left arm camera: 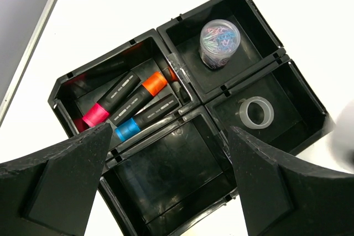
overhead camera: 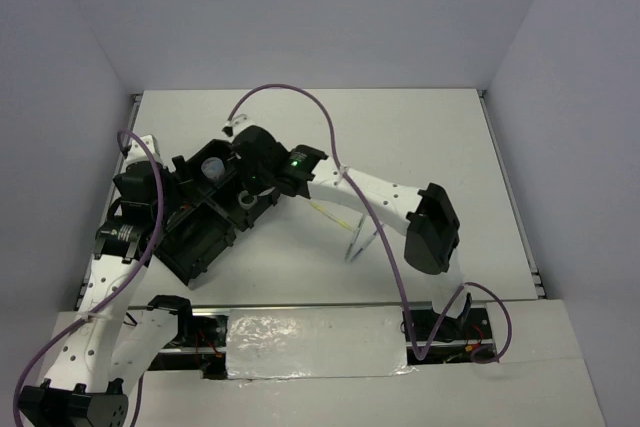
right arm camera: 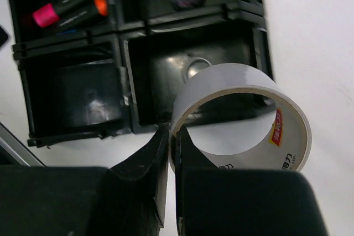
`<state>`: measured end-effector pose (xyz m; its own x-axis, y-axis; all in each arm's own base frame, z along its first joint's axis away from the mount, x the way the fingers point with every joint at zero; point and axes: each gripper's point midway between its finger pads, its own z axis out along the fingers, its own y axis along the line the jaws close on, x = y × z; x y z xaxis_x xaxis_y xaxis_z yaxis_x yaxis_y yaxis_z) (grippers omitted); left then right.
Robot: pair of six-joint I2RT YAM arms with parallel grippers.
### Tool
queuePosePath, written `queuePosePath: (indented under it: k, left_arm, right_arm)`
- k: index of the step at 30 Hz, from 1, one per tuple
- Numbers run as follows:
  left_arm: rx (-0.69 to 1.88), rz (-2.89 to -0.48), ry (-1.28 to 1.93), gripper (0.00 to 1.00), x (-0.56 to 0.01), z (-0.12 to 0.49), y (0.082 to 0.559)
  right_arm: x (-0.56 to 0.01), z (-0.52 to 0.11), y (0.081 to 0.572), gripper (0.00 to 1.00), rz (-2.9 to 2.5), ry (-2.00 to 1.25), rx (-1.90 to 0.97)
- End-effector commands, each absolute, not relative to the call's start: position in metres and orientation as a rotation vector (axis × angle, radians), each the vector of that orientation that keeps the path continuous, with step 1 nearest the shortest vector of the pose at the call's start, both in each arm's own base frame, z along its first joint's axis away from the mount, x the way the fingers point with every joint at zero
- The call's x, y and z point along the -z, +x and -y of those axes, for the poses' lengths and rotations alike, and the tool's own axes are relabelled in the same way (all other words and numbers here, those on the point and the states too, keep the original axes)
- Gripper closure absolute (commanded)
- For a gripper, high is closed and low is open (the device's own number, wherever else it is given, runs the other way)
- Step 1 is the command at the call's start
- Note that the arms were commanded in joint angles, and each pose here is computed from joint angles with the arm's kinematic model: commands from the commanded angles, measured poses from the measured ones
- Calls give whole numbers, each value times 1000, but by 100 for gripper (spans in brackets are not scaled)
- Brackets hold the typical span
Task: Sort the stationery into containers
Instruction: Pick up the stationery from the center of the board, then place the stationery in the storage box.
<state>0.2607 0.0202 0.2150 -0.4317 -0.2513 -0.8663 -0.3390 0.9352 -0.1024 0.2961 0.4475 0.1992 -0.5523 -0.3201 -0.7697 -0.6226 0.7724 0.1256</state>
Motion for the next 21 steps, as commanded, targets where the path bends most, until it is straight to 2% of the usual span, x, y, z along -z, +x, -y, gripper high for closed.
queuePosePath:
  k: [1,8,17,21]
  left_arm:
    - [-79,-1968,-404,1,-236,-20,264]
    - [-90,-1931,-418,1,-244,-24,259]
    - [-75,-1922,-412,1,-246,-22,259]
    - [-79,-1920,-415,1,-247,-23,258]
  right_arm:
    - [-212,-483,295,100,-2079,-811,-550]
    - [-180,-518,301,100,-2018,-923,-603]
    - [-163,-519,318,100,-2021,-915,-505]
    - [-144,-521,322,92,-2063,-924,-507]
